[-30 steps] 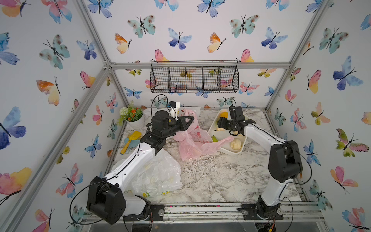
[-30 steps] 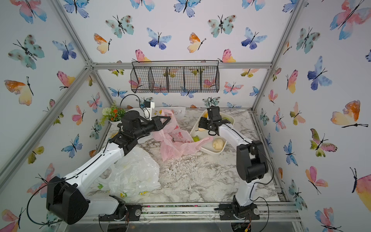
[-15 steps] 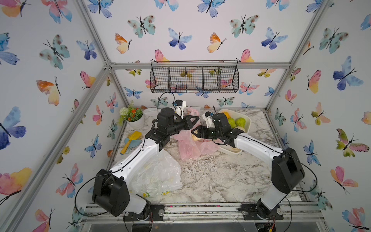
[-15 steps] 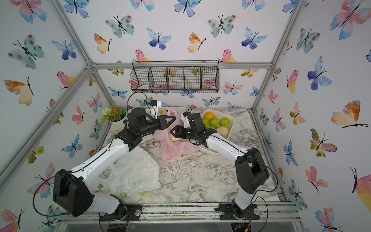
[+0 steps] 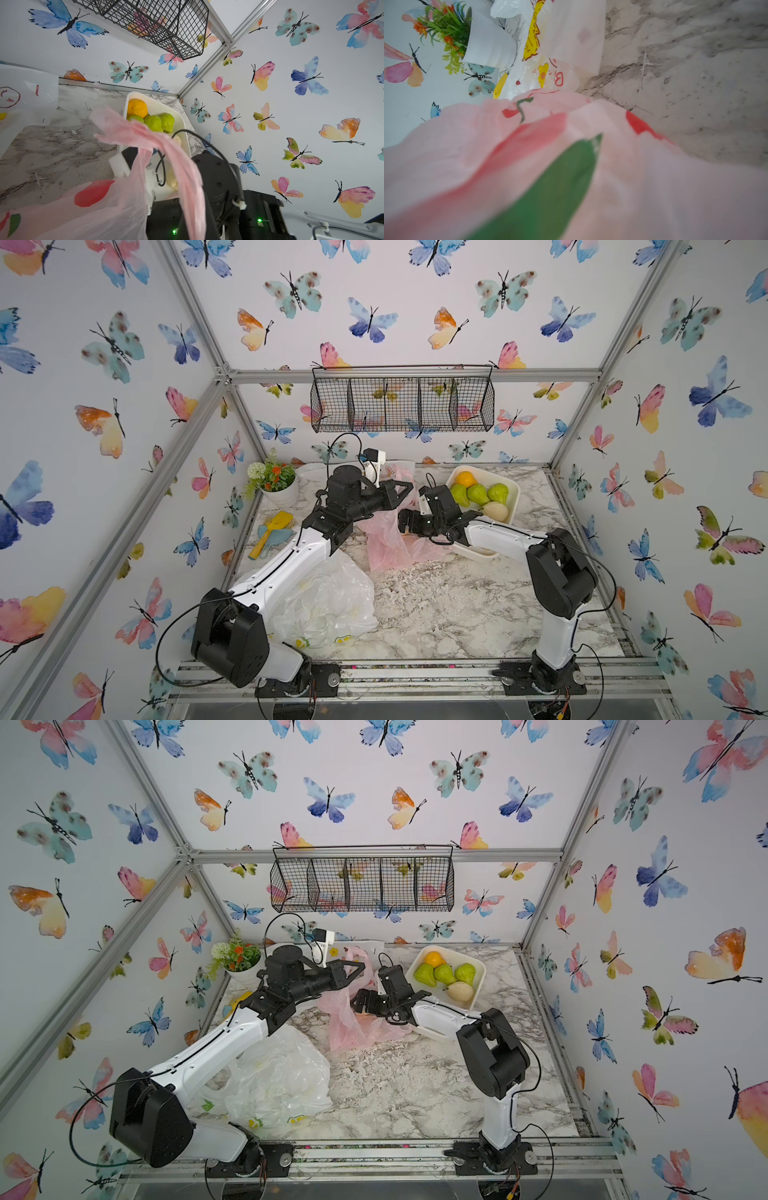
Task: Place the pears into plastic bags & tie knots
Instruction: Place the pear in the plastic bag, then pick up the pear from the basket.
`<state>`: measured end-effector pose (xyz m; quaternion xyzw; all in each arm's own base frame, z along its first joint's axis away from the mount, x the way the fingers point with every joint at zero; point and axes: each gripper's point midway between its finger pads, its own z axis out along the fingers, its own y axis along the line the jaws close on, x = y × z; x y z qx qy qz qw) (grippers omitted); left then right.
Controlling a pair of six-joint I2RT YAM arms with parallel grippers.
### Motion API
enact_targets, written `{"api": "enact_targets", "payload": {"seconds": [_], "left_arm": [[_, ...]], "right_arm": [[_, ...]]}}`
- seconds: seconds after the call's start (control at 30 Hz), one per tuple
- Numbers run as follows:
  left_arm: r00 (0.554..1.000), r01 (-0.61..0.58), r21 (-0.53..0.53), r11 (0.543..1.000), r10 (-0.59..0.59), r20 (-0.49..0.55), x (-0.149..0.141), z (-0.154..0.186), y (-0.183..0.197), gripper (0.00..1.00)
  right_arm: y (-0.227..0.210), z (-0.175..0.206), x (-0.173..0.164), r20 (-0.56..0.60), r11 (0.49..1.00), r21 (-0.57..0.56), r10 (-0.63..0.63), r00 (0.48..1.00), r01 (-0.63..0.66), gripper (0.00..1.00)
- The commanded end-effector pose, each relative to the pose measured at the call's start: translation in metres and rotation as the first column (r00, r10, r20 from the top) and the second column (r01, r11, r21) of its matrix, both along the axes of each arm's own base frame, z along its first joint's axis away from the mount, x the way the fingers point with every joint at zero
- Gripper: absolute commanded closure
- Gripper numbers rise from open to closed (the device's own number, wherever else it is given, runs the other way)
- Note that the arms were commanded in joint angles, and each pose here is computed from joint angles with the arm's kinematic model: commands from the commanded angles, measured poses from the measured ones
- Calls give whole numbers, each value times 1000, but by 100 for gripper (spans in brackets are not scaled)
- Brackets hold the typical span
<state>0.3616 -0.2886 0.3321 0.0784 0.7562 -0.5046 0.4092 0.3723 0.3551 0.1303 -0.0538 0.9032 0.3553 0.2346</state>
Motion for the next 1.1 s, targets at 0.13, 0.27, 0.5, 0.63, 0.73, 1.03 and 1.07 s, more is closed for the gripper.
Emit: {"api": "enact_targets", "payload": {"seconds": [0.13,0.27,0.5,0.63,0.73,1.03,1.07], "left_arm": [[996,-76,17,997,75,54,8,3,16,100],[997,-62,11,998,61,40,5,-1,11,100],[998,-25,4,1000,25,50,-9,1,1,100],[998,-27,9,1000,26,50,-8,1,2,100],[999,-14,-1,1000,14,44,-9,1,0,100],[999,-24,8,1000,24,47,-12,1,3,100],[999,-23,8,1000,23,47,-11,2,3,100]], "right_arm": [[-114,53,3,165,951,-278,-94,982,138,2],[-187,51,19,235,836,-452,-225,946,311,2],[-244,-3,1,172,601,-708,-363,916,372,3],[-255,-25,0,184,538,-755,-373,909,374,2],[-255,-46,4,158,513,-789,-361,919,337,1],[-254,-93,18,122,500,-809,-371,921,309,1],[-253,-94,21,130,502,-804,-376,917,320,3]]}}
